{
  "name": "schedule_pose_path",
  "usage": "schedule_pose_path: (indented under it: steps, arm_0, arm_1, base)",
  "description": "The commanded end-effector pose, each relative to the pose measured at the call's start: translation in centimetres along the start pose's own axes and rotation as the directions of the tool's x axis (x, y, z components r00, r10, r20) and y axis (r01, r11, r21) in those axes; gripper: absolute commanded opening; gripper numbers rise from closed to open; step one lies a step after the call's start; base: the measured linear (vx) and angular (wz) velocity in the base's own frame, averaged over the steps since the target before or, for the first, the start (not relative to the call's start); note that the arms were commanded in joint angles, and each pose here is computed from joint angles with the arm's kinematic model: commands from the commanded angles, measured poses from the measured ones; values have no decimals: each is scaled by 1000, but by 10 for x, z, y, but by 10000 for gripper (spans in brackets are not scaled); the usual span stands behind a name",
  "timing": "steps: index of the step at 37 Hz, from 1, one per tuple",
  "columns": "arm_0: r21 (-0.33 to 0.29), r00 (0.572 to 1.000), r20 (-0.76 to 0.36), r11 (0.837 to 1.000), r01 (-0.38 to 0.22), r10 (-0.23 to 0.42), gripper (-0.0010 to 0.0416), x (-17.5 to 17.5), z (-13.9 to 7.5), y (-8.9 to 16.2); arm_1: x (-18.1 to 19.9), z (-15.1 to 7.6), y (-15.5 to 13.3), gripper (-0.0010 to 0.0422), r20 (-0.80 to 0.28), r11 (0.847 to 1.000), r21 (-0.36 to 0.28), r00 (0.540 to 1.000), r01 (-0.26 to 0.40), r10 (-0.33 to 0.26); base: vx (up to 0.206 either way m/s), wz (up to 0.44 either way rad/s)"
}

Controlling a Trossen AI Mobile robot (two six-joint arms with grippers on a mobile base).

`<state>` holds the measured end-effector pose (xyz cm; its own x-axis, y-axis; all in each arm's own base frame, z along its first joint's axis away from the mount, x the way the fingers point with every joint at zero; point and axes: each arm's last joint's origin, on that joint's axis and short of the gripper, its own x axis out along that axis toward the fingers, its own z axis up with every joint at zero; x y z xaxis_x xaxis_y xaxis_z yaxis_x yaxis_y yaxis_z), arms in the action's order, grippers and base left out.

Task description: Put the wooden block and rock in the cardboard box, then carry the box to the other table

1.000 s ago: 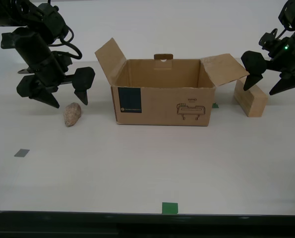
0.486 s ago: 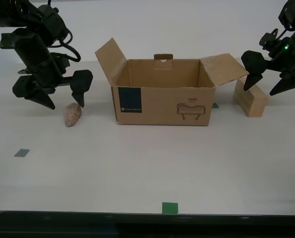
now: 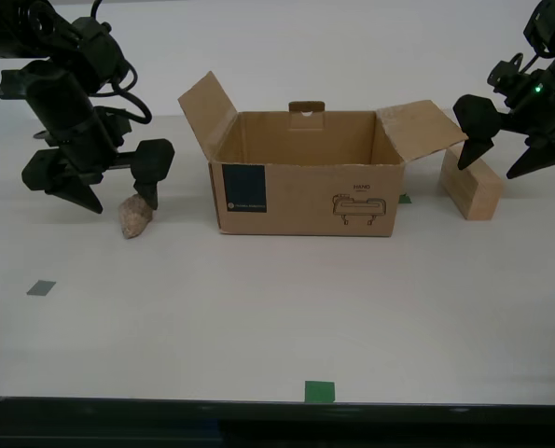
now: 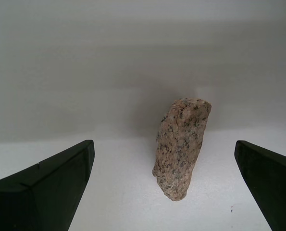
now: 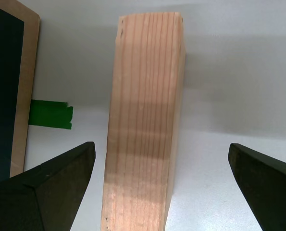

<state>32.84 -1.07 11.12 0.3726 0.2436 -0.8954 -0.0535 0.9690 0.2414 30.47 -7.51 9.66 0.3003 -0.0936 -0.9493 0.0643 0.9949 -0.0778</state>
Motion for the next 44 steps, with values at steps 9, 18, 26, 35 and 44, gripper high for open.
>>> schedule_pose_path:
  steps: [9,18,26,35,44]
  arm_0:
    - [-8,1000,31,1000,2,-2,386,0,3,1]
    - [-2,999,41,1000,1,-1,386,1,4,2]
    - [-9,998,63,1000,1,0,384,7,-5,1]
    - [-16,996,92,1000,1,0,383,9,-7,0]
    - [-21,993,121,1000,1,2,373,11,-10,1]
  arm_1:
    - [3,-2,0,400,45,1000,13,999,-9,8]
    - [4,-1,-1,400,55,1000,12,998,-6,6]
    - [4,-1,0,400,62,1000,11,998,-27,26]
    - [3,0,0,400,70,1000,11,997,-26,25]
    - [4,0,0,400,81,999,9,996,-40,39]
  base:
    - [0,0]
    - [0,0]
    - [0,0]
    - [0,0]
    - [0,0]
